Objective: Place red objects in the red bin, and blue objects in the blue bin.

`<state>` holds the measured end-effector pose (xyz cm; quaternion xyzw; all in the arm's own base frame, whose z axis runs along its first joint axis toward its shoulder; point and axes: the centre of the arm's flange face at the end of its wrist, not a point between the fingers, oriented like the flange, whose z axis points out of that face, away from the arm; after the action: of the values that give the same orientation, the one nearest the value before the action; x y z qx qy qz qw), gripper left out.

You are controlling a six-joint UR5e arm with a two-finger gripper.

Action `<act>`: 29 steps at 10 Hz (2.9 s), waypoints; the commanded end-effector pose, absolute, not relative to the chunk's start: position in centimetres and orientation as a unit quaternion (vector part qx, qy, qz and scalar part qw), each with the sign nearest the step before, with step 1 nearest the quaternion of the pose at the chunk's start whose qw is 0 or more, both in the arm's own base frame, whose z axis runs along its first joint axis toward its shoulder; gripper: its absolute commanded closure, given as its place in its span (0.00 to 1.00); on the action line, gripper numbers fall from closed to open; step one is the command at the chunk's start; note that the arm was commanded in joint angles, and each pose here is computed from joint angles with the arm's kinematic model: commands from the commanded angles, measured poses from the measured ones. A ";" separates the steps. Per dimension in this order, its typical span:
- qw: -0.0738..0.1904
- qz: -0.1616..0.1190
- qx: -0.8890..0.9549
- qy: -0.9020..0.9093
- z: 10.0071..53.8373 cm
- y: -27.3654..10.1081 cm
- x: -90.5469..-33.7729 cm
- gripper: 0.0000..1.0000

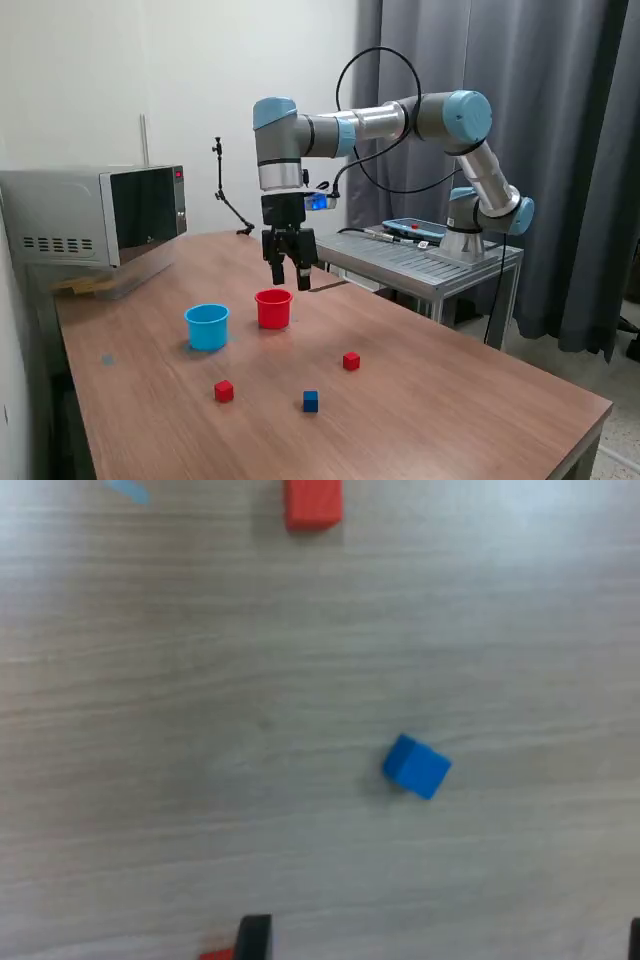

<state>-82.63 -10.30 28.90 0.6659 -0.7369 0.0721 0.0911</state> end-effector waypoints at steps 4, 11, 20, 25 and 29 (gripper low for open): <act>0.065 0.098 0.684 -0.720 24.1 -12.3 -83.4 0.00; 0.052 0.105 0.688 -0.716 19.2 -14.5 -85.0 0.00; 0.024 0.095 0.604 -0.791 17.4 -19.6 -84.1 0.00; 0.071 0.063 0.548 -0.831 18.0 -21.7 -84.7 0.00; 0.036 0.036 0.515 -0.855 14.1 -22.4 -82.9 0.00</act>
<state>-83.73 -21.61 15.33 0.5212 -0.8512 0.0423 0.0464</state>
